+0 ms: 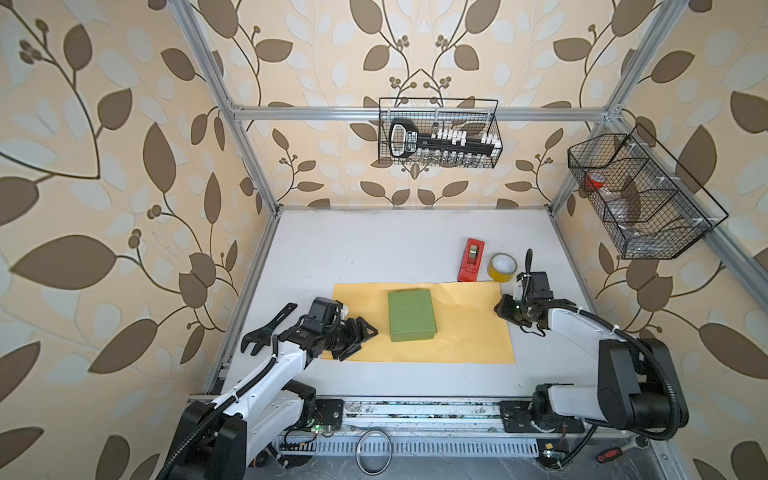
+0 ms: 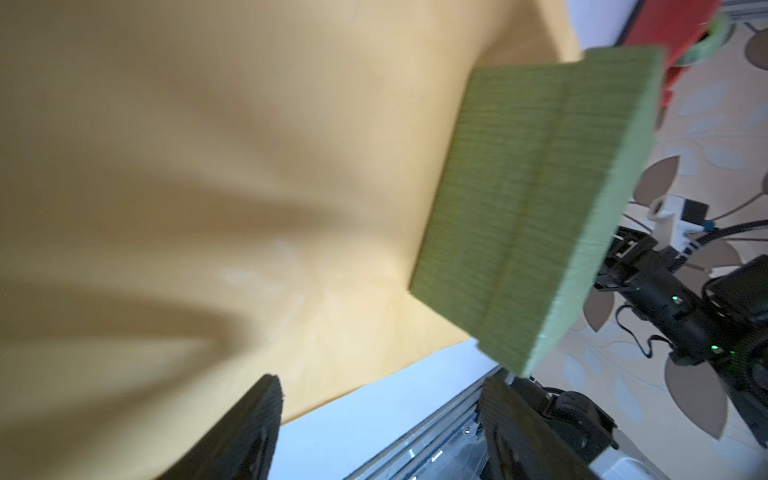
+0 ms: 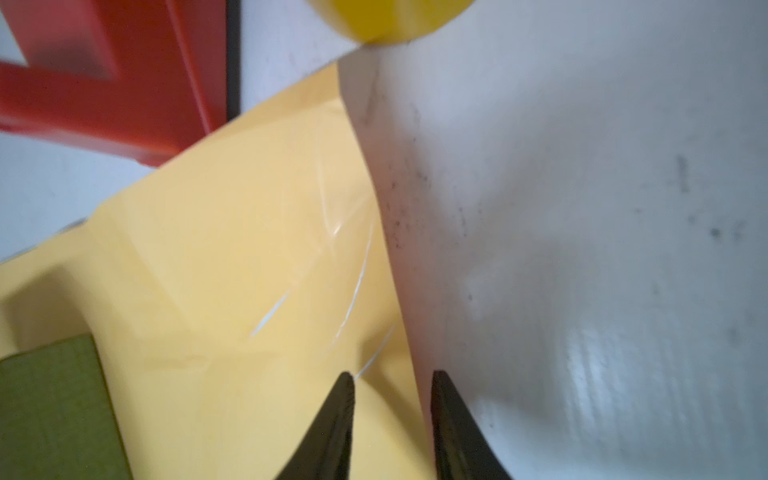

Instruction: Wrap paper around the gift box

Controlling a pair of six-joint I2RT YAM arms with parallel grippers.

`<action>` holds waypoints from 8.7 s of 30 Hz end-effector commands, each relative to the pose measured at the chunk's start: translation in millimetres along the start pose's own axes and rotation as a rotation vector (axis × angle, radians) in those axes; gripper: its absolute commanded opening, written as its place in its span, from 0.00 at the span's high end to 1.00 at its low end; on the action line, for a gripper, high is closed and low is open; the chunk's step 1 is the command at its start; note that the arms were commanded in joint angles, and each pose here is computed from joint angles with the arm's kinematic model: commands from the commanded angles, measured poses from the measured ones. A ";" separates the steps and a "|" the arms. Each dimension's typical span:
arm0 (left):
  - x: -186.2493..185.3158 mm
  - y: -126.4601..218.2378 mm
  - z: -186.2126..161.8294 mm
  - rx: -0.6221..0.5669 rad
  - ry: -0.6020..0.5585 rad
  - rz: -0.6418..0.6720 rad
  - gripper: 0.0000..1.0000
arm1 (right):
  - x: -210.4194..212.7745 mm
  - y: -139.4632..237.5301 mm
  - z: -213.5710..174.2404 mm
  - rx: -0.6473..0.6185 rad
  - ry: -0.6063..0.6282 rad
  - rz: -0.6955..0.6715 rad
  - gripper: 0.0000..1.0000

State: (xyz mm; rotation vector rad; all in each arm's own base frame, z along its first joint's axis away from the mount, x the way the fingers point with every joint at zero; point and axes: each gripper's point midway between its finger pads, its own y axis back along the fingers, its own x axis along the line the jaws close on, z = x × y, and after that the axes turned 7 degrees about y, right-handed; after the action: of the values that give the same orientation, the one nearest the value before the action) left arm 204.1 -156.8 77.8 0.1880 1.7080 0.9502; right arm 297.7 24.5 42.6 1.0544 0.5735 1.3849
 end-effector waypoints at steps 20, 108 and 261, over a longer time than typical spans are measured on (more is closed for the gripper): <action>-92.5 -67.0 16.3 0.140 -0.328 -0.025 0.18 | 111.8 -35.3 -26.1 0.061 0.277 0.218 0.65; -38.4 16.2 107.2 -0.283 -0.034 -0.076 0.21 | 85.3 -1.0 -13.9 0.041 0.268 0.172 0.45; -164.7 -65.6 37.6 0.424 -0.394 -0.066 1.00 | 200.8 80.7 0.6 -0.117 0.384 0.521 0.21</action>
State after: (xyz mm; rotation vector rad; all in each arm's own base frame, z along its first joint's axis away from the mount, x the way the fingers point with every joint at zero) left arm 323.7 -279.3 145.1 0.5184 1.5331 0.4913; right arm 286.2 199.4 164.7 0.8925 0.5101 2.0675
